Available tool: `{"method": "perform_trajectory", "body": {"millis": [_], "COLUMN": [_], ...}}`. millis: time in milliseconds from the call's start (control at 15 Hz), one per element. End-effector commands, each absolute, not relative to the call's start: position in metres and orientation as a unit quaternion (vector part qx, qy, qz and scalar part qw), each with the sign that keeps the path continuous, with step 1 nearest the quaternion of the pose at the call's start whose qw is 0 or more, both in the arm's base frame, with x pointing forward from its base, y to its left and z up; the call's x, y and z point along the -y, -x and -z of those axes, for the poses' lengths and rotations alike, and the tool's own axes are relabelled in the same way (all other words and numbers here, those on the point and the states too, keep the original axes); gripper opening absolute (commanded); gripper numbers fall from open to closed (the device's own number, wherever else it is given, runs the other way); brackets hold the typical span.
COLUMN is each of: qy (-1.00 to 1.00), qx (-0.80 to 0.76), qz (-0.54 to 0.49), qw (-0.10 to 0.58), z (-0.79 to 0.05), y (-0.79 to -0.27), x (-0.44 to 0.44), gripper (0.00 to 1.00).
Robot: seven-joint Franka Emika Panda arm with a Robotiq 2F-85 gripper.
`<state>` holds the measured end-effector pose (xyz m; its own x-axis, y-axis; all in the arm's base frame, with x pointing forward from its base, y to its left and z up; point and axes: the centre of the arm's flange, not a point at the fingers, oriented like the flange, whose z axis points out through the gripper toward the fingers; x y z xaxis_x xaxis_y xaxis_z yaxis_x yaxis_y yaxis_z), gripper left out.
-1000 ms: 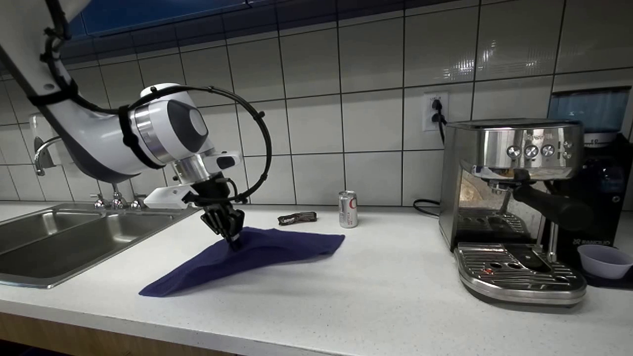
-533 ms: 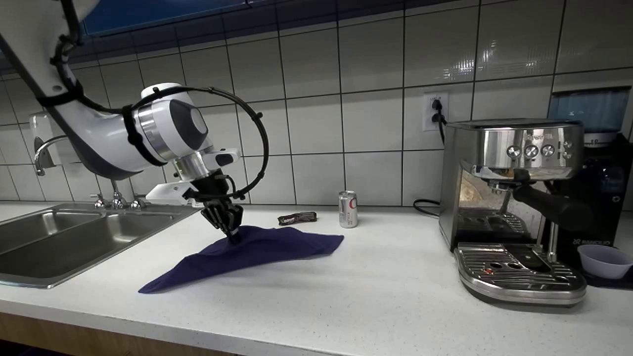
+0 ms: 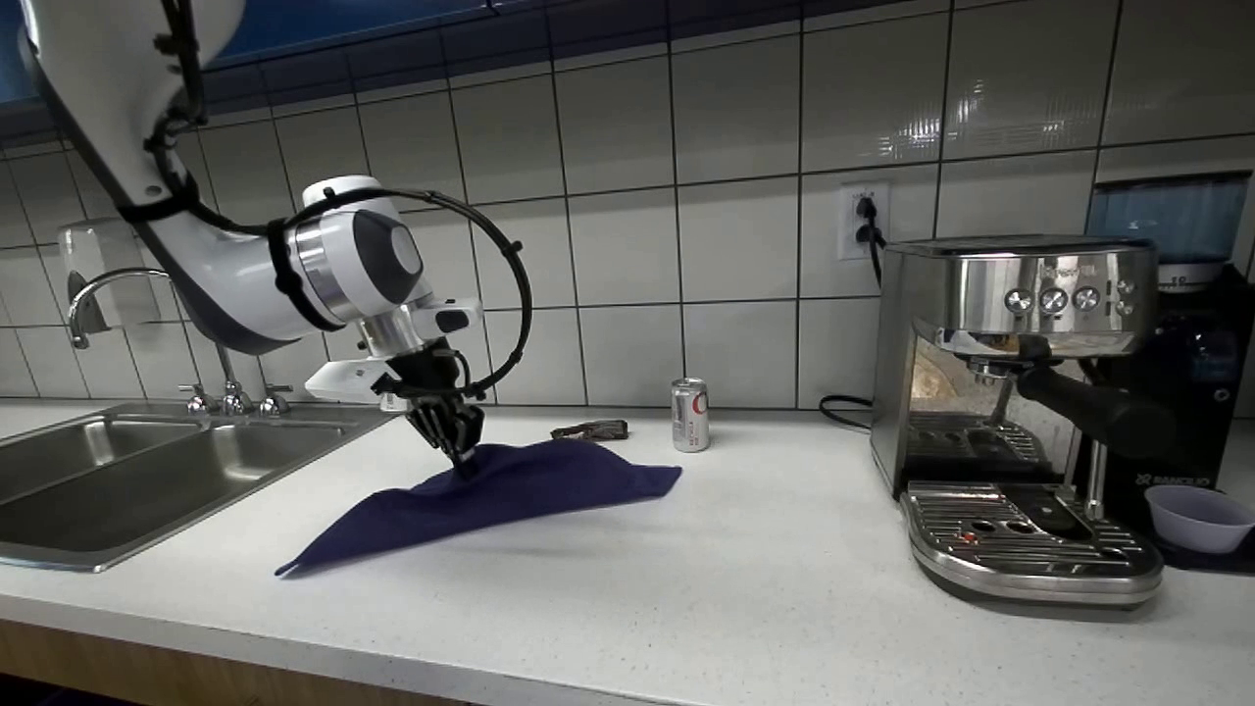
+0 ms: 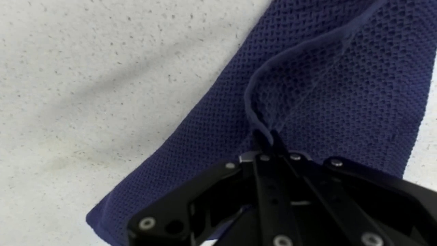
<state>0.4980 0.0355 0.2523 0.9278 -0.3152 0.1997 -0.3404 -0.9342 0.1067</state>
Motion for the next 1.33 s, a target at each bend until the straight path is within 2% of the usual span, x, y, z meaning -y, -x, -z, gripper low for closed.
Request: {"method": "perform_trajectory", "body": {"millis": [0,1267], "qy": [-0.98,-0.982], "qx": [0.172,0.171], "qz": [-0.077,-0.065], "qw": [0.069,0.047], "z": [-0.251,-0.244], "y": [-0.521,-0.559], "x": [-0.039,-0.065], "gripper": [0.01,0.01]}}
